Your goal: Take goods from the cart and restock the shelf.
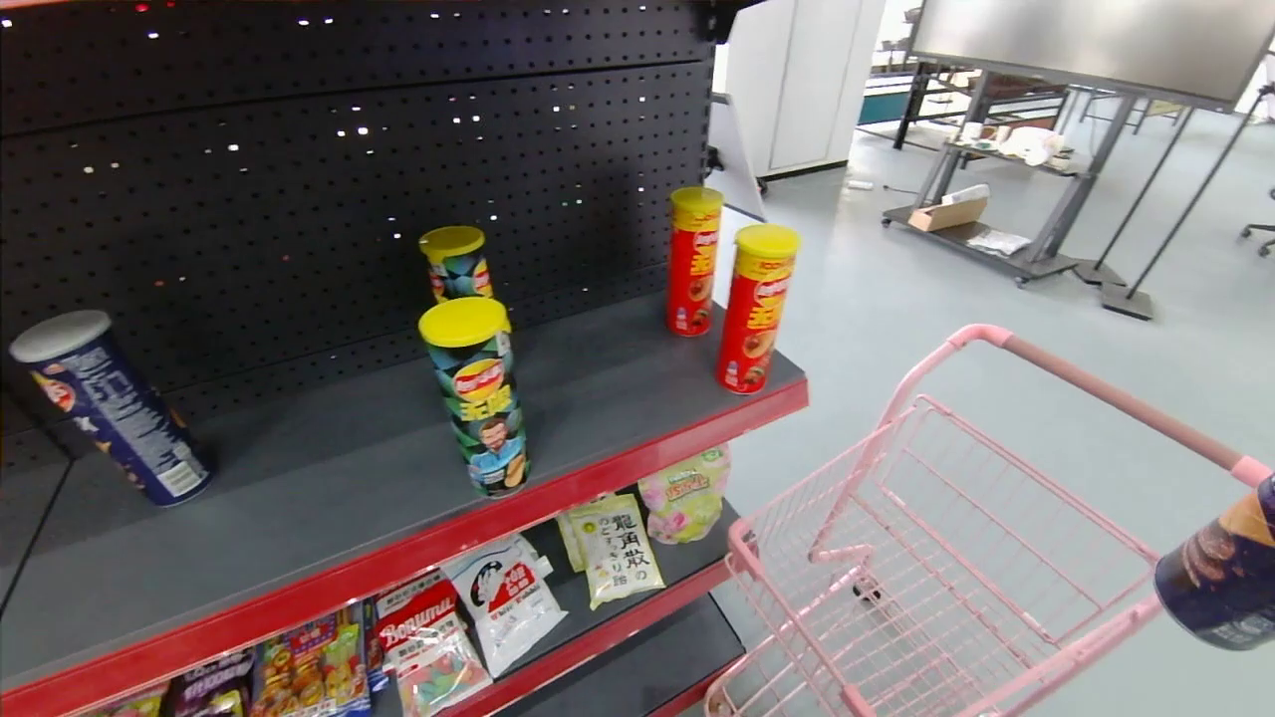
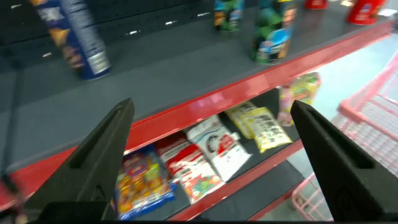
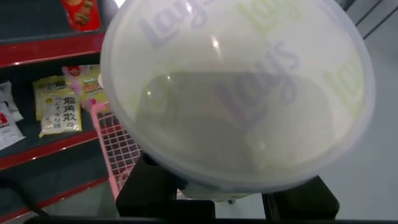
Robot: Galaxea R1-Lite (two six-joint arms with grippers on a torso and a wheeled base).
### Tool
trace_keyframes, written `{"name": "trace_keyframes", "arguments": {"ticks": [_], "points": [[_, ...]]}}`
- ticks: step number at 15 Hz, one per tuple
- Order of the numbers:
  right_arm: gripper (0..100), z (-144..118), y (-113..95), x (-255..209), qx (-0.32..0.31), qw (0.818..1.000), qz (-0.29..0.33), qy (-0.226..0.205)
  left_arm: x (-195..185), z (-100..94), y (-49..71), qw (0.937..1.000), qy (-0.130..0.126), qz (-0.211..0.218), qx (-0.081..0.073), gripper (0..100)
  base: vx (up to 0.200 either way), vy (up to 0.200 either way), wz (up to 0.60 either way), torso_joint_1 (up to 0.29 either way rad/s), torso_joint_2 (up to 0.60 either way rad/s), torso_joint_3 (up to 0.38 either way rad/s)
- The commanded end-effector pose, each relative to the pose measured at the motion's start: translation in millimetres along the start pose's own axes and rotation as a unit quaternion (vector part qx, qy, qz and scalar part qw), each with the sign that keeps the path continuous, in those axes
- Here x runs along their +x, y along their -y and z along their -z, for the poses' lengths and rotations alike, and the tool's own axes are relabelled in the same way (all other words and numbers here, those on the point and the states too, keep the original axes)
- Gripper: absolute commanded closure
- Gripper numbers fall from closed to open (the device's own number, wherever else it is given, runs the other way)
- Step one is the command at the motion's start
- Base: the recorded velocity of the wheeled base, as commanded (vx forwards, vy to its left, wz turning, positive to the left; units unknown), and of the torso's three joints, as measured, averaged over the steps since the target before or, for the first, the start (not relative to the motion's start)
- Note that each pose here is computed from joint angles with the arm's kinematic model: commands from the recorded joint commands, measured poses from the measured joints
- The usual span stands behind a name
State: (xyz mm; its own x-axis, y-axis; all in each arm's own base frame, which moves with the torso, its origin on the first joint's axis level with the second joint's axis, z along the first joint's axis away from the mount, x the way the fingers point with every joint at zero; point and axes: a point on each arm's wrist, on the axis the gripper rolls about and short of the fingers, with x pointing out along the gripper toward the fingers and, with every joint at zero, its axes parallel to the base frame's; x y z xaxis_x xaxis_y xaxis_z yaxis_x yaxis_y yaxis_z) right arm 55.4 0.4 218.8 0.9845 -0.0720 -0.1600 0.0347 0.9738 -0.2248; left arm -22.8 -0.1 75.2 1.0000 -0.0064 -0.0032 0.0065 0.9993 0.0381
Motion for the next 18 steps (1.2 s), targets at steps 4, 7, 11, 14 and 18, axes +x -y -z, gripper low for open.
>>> {"name": "trace_keyframes", "arguments": {"ticks": [4,7,11,14,18], "points": [[100,3.4,-0.2,-3.2,0.0,1.0,0.001,0.003,0.0,0.0,0.0,1.0,0.0,0.0,0.0,0,0.0,0.0,0.6,0.0,0.0,0.002],[100,8.0,-1.0,-4.9,0.0,1.0,0.002,0.002,0.0,0.0,0.0,1.0,0.0,0.0,0.0,0,0.0,0.0,0.6,0.005,0.0,0.001],[100,25.2,-2.4,-22.1,0.004,1.0,0.004,0.022,0.0,0.0,0.0,1.0,0.0,-0.001,-0.001,0,0.0,0.0,0.0,0.0,0.0,0.0],[100,27.5,-2.0,-30.1,0.01,0.999,0.004,0.043,0.0,0.0,0.0,1.0,0.0,-0.001,-0.001,0,0.0,0.0,0.0,0.0,0.0,0.0],[100,32.3,-2.9,-31.4,0.009,0.999,0.001,0.042,0.0,0.0,0.0,1.0,0.0,0.0,0.0,0,0.0,0.1,0.0,0.0,0.0,0.002]]}}
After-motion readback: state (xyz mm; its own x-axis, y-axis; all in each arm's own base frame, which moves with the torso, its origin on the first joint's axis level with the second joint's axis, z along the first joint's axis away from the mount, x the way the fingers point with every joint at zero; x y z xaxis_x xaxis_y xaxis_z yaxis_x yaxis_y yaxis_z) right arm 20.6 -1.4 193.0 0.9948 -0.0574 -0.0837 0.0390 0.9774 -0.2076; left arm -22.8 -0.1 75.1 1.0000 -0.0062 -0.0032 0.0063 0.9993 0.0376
